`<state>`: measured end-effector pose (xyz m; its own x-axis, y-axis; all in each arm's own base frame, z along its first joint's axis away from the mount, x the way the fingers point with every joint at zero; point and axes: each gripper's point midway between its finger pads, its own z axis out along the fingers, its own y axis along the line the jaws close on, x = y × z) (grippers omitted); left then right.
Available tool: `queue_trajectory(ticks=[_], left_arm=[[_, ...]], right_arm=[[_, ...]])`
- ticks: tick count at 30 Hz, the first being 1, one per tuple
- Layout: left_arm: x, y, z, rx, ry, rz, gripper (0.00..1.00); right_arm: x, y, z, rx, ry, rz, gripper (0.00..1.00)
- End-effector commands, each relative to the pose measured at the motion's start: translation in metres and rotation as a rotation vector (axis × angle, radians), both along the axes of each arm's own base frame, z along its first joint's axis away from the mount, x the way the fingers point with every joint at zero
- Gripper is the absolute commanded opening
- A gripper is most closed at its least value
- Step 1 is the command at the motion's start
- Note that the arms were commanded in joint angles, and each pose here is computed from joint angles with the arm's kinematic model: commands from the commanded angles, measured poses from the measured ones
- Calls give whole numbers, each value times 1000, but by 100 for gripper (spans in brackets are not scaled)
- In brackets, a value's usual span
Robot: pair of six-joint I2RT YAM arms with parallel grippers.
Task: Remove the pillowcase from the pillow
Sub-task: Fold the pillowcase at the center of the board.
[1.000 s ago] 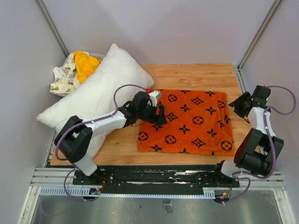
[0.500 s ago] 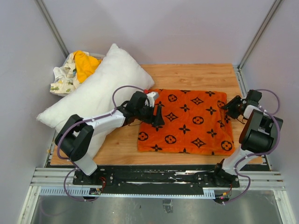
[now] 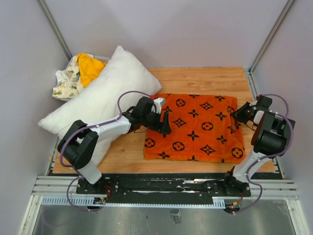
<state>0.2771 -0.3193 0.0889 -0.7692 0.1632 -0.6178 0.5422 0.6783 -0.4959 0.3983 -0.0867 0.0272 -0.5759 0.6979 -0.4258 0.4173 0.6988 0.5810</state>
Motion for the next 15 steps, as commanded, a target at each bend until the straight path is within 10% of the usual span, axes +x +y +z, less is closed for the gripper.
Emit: queue_trajectory(ticks=[1,15], left_arm=[[-1,1,-4,11,5,-7,77],[-1,2,-9,34,19,-7,77]], right_arm=[[1,1,4,23,-21,16,7],[9,-17,86,-105,-69,33,20]])
